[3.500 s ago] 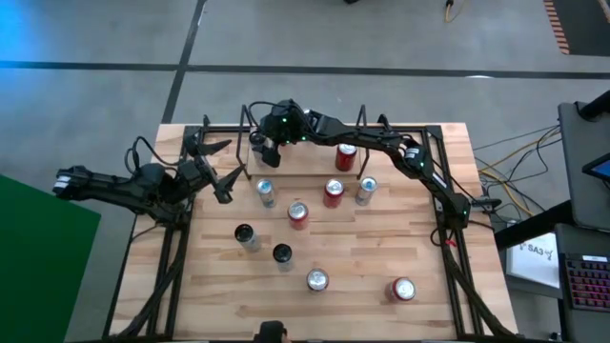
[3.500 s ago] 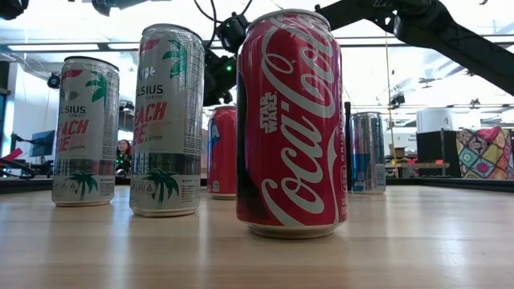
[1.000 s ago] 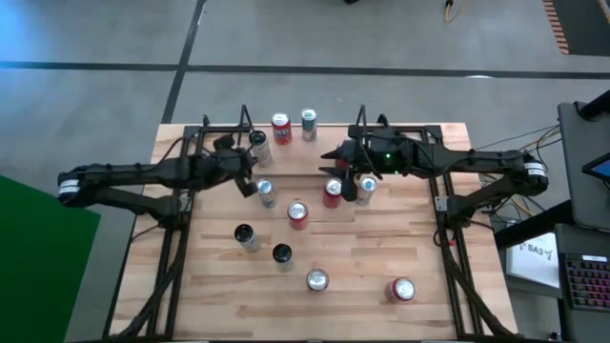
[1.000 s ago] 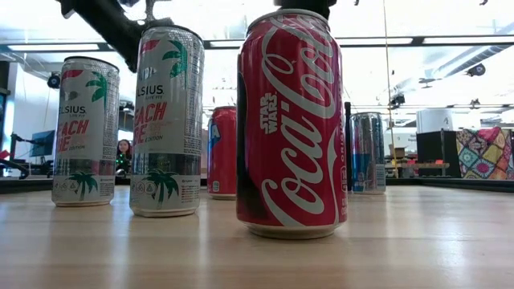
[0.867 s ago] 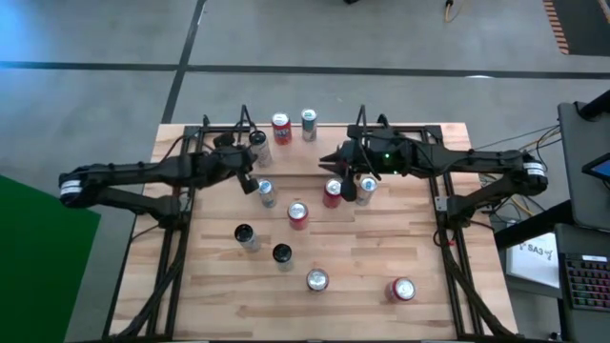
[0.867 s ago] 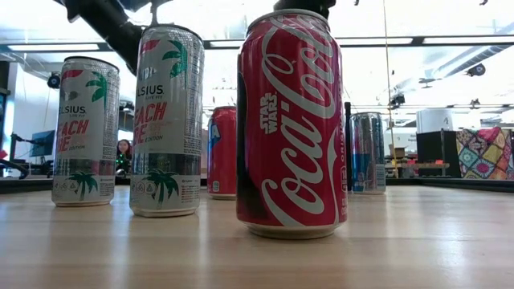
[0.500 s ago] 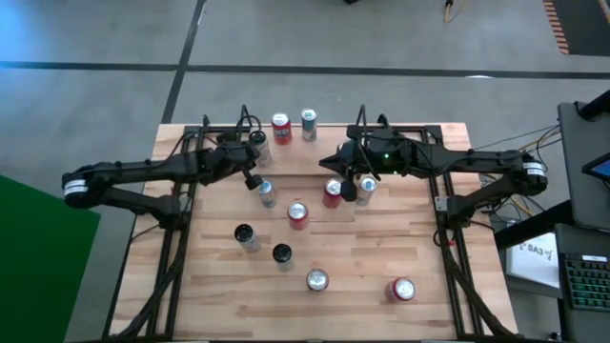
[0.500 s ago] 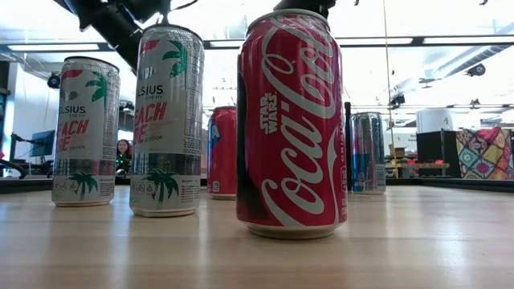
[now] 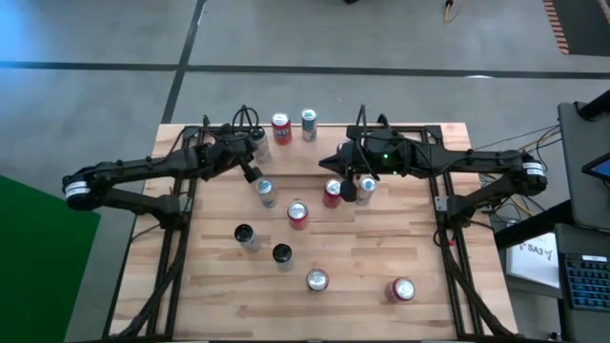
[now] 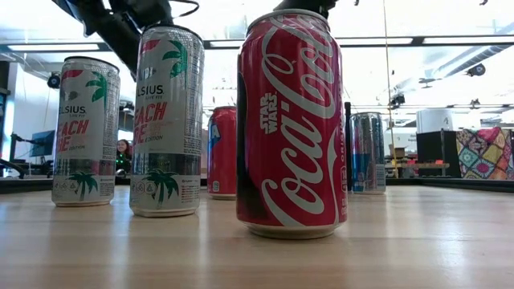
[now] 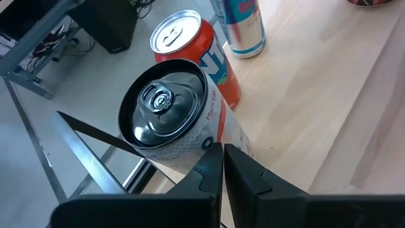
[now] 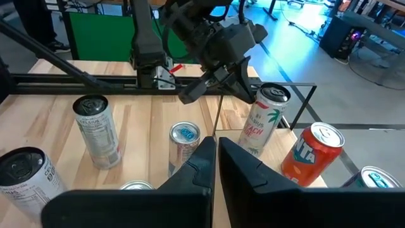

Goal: Place canned beverage on shelf
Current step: Put the bottom right white soda can on the shelf

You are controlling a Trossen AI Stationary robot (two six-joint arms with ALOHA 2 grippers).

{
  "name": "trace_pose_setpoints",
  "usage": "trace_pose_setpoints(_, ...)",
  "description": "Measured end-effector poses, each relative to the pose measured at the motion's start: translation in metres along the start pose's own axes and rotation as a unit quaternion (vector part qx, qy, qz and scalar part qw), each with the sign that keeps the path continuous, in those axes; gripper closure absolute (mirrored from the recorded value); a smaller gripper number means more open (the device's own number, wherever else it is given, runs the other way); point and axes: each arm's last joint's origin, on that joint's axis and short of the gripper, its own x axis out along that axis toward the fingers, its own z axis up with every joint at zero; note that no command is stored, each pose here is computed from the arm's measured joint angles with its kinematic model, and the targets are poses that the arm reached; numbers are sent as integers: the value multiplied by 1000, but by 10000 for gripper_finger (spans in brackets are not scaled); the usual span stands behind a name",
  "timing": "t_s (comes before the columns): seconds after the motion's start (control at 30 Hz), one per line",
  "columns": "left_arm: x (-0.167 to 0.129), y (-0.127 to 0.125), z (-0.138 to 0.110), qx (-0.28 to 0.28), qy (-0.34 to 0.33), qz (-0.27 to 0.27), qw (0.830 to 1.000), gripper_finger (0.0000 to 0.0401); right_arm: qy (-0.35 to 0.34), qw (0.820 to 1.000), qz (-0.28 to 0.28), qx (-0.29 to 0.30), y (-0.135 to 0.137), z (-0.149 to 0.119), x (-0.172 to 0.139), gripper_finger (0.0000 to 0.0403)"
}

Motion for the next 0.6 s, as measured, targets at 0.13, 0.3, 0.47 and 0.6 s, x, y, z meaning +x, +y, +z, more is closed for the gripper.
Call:
trace_pose_setpoints(0.13, 0, 0, 0, 0, 1, 7, 1000, 401, 1, 1000, 0, 0, 0, 0, 0, 392)
trace_pose_setpoints(0.3, 0, 1, 0, -4, 0, 9, 1000, 401, 1, 1000, 0, 0, 0, 0, 0, 392)
trace_pose_setpoints(0.47, -5, 1, 1, -5, -13, -24, 1000, 401, 1, 1000, 0, 5, 0, 0, 0, 392)
trace_pose_setpoints(0.6, -7, -2, 1, 16, -22, -88, 996, 401, 1, 1000, 0, 5, 0, 0, 0, 392)
